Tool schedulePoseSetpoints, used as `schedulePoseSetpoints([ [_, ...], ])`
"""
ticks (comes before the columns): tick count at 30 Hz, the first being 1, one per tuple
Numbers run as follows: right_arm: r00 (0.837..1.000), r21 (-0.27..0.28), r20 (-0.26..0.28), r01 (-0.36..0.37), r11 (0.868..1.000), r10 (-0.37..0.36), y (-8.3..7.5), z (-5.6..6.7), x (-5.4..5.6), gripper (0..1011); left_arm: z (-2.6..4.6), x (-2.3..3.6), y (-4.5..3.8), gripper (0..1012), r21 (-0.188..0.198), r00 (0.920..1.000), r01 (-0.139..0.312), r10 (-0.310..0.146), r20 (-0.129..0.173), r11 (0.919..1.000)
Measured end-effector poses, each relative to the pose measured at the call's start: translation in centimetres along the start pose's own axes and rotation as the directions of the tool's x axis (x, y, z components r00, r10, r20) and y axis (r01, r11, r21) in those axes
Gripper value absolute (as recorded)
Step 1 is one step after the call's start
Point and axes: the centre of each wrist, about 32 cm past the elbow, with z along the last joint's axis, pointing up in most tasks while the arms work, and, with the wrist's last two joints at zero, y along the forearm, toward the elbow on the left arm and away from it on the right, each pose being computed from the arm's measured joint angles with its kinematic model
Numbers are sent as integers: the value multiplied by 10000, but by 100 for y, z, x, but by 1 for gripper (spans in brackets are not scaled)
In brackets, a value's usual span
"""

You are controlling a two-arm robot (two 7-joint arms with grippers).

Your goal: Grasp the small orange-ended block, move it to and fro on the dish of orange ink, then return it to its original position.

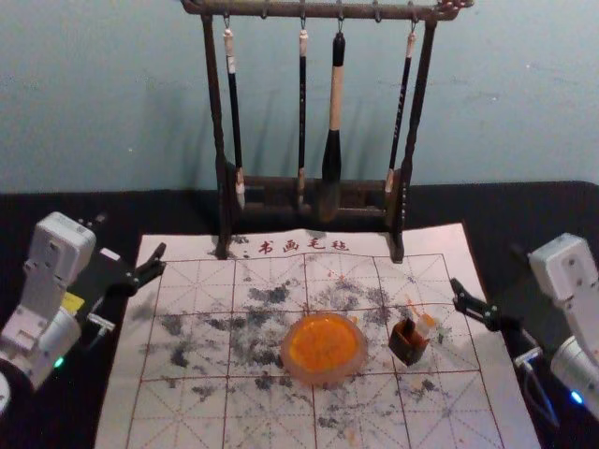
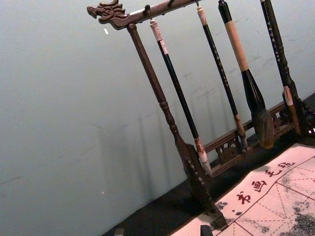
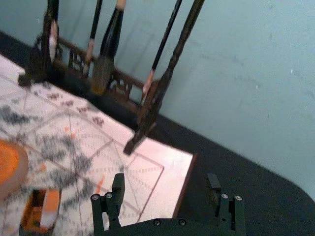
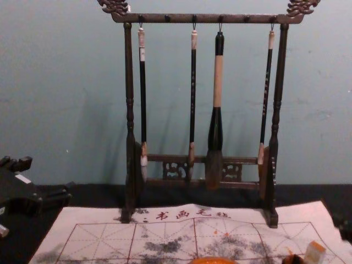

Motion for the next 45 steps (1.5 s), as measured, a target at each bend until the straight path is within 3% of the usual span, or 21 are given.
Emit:
schedulePoseSetpoints([
  [6,9997,-333,160,212,9992,-207,-2,-134,-66,1002,0,0,0,1001,0,10000,0,0,0,10000],
  [45,9998,-276,143,129,9995,-125,-1,-103,-52,1002,0,0,0,1001,1,10000,0,0,0,10000],
])
